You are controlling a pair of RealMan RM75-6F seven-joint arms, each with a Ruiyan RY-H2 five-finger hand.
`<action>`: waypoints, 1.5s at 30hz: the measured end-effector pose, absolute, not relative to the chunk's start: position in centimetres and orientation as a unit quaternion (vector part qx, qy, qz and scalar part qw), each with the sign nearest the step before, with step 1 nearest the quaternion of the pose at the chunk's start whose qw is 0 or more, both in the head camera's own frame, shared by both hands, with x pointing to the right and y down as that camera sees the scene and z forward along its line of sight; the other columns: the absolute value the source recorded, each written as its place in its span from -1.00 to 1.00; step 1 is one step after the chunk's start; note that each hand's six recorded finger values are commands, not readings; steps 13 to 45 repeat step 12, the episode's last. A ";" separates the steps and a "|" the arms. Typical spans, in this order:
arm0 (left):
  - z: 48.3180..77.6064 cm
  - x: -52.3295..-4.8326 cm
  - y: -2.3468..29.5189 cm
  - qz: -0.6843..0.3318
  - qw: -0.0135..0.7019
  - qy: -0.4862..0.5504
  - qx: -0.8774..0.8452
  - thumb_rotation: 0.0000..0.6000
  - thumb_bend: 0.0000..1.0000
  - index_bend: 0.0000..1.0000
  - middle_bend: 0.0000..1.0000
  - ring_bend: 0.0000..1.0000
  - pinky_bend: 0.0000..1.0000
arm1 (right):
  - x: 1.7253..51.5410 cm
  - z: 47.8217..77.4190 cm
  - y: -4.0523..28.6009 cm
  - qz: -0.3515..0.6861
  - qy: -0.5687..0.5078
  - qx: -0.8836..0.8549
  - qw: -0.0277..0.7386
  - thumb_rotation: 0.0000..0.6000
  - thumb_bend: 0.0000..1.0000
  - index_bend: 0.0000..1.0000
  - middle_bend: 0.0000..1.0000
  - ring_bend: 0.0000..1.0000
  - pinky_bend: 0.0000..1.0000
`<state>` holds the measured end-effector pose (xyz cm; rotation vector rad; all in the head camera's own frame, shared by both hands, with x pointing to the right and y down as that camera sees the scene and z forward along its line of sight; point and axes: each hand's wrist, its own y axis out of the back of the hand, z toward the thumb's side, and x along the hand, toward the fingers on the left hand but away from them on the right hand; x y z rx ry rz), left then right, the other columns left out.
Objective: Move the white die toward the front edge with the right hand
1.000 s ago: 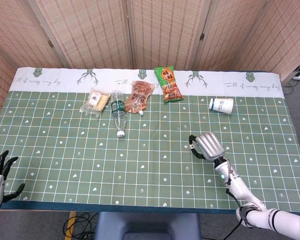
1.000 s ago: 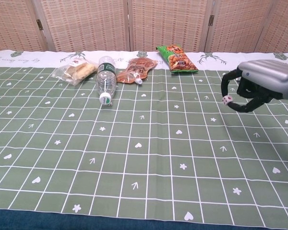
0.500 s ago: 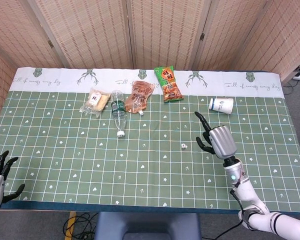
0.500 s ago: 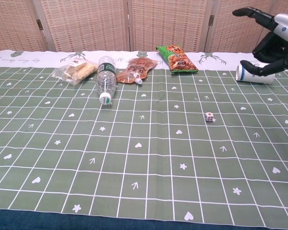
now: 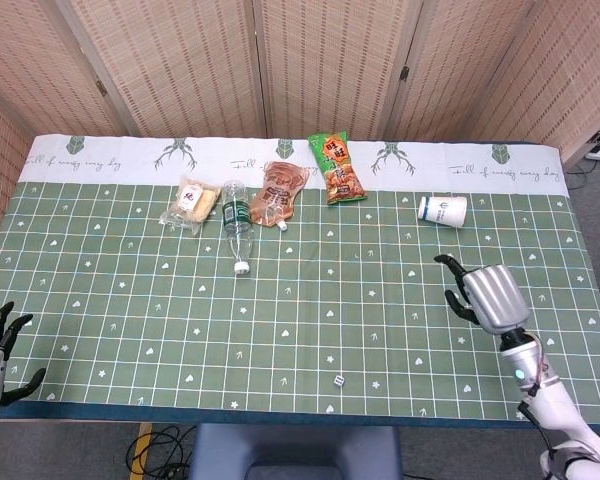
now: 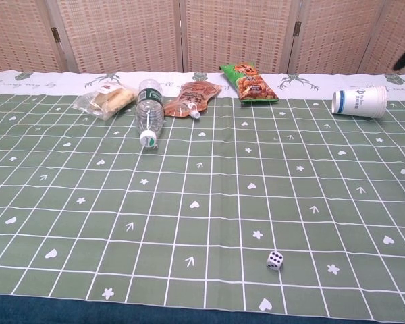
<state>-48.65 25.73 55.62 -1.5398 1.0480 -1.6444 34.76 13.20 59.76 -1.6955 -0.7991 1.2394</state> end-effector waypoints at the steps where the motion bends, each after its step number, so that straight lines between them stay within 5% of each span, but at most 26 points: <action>1: 55.7 -48.6 25.6 -0.626 0.323 0.399 -0.587 1.00 -0.45 -0.66 -1.00 -0.92 -0.70 | 35.4 59.4 13.6 0.503 -0.320 -0.677 0.432 1.00 -0.31 -0.37 0.09 0.17 0.38; 5: 55.9 -48.2 25.2 -0.623 0.325 0.396 -0.591 1.00 -0.45 -0.66 -1.00 -0.92 -0.70 | 37.4 57.9 15.0 0.515 -0.334 -0.664 0.428 1.00 -0.31 -0.37 -0.15 -0.15 0.11; 11: 56.1 -47.5 24.9 -0.617 0.329 0.394 -0.596 1.00 -0.45 -0.66 -1.00 -0.92 -0.70 | 40.1 56.4 18.0 0.536 -0.344 -0.650 0.414 1.00 -0.29 -0.37 -0.27 -0.34 -0.10; 45: 56.1 -47.4 24.8 -0.617 0.329 0.393 -0.597 1.00 -0.45 -0.66 -1.00 -0.92 -0.70 | 40.5 56.3 18.6 0.540 -0.347 -0.649 0.409 1.00 -0.29 -0.37 -0.27 -0.34 -0.11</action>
